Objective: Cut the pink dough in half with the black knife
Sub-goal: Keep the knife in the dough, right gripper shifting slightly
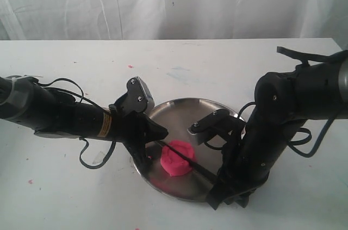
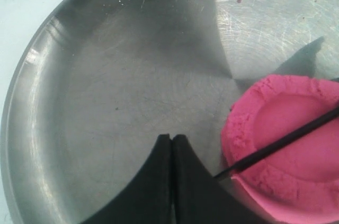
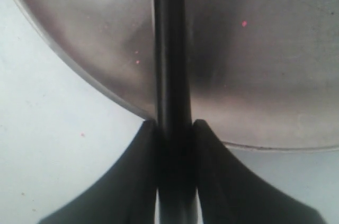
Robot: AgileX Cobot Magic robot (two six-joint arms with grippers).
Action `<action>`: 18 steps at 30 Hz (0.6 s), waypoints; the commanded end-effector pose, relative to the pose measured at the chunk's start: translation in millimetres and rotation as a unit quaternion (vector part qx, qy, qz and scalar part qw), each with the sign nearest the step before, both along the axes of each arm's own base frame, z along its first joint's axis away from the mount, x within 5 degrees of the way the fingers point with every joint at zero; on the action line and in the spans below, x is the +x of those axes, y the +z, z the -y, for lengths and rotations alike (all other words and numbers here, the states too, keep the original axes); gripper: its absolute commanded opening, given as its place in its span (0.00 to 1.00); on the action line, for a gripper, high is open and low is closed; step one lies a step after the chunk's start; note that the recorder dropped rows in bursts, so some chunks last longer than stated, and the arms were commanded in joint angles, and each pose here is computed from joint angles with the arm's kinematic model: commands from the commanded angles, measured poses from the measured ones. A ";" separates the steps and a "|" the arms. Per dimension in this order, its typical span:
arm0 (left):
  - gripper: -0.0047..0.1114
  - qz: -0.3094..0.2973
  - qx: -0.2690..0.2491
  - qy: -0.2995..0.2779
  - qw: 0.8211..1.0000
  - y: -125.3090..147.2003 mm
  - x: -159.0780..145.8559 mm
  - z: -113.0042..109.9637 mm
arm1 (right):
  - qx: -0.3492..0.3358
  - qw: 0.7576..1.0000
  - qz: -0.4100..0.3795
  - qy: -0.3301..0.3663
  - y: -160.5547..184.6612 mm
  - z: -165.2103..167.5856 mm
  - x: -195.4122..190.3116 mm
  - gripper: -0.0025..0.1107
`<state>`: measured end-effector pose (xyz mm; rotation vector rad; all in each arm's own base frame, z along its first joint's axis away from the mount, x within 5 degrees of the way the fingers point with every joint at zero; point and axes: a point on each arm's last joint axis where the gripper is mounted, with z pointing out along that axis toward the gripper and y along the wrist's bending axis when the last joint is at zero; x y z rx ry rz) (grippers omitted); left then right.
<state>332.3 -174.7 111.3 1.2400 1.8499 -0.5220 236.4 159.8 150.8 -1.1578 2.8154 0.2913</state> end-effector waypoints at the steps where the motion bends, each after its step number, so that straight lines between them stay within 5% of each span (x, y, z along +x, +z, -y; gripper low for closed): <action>1: 0.04 -0.019 0.041 -0.008 0.999 -16.4 -4.8 -2.9 | -0.003 1.000 -0.002 -0.002 -8.0 -0.8 0.9 0.02; 12: 0.04 -0.019 0.041 -0.008 0.999 -16.4 -4.8 -2.9 | -0.004 1.000 -0.004 -0.002 -8.0 -0.7 0.6 0.03; 18: 0.04 -0.020 0.040 -0.007 0.999 -16.4 -4.8 -2.9 | -0.006 1.000 -0.010 -0.001 -7.7 -0.5 -0.3 0.16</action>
